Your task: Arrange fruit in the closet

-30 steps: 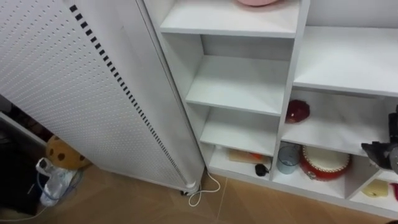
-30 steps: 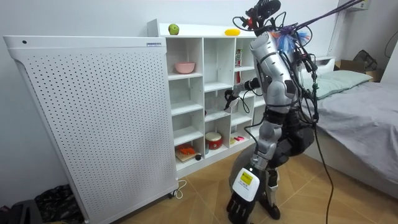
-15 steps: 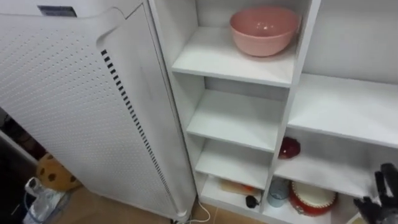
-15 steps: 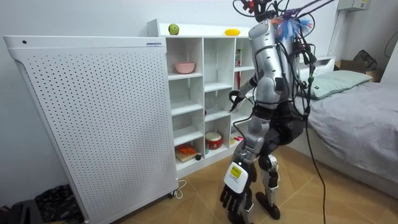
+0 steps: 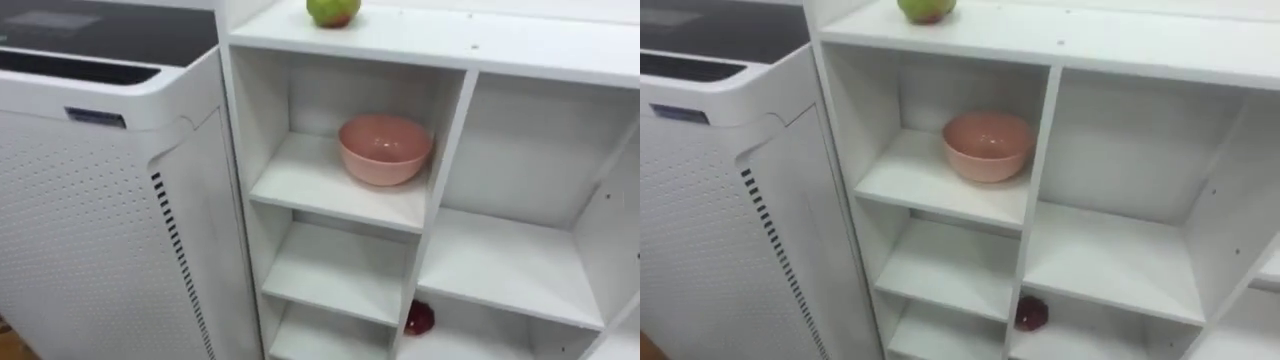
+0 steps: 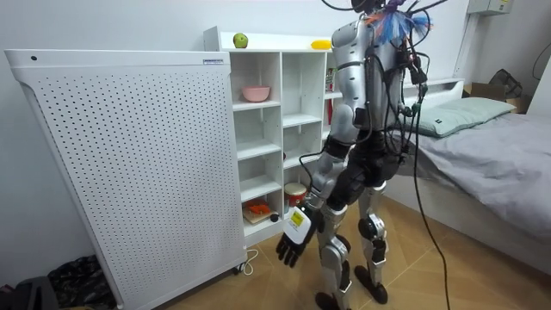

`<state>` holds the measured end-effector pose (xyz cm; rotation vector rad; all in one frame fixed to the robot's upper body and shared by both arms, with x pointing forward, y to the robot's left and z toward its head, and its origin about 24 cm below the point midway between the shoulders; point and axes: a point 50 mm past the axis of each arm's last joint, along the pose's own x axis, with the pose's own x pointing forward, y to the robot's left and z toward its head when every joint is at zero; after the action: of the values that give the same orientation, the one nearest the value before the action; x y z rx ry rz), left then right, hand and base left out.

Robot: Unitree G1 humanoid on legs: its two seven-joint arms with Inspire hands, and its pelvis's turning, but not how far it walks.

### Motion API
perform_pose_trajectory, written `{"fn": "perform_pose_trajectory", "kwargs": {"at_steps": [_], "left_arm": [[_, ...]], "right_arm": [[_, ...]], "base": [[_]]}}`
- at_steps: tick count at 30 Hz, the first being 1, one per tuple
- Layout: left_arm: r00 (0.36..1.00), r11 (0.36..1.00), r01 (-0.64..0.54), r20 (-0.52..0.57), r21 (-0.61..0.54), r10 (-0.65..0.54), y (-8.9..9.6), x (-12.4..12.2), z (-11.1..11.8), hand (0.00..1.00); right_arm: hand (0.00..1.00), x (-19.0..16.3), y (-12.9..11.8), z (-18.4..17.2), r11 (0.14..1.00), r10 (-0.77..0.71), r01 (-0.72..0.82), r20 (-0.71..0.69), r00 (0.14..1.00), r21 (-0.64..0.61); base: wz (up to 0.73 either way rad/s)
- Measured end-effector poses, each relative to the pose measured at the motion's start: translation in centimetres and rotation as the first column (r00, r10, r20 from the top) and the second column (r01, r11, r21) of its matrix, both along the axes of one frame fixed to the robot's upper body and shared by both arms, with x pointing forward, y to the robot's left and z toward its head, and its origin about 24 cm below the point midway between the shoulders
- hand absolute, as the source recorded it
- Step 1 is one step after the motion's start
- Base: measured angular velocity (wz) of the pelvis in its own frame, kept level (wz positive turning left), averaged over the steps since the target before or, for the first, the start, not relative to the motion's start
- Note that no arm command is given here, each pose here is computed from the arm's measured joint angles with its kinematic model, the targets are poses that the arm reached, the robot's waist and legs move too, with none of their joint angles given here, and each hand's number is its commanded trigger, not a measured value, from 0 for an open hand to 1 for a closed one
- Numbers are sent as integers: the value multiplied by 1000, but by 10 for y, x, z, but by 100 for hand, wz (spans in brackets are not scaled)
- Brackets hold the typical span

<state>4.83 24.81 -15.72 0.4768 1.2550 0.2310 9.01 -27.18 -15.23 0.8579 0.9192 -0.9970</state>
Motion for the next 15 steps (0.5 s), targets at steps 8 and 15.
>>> {"fn": "perform_pose_trajectory", "kwargs": {"at_steps": [8,15], "left_arm": [[995,996,-79,-51,38,81,6,-26,-1,0],[979,996,-88,-182,18,90,5,-47,-6,0]], "right_arm": [[0,-77,16,-15,888,439,-457,-366,820,41],[0,-83,24,-17,705,661,-700,-461,592,113]], "base": [[-8],[-10]]}}
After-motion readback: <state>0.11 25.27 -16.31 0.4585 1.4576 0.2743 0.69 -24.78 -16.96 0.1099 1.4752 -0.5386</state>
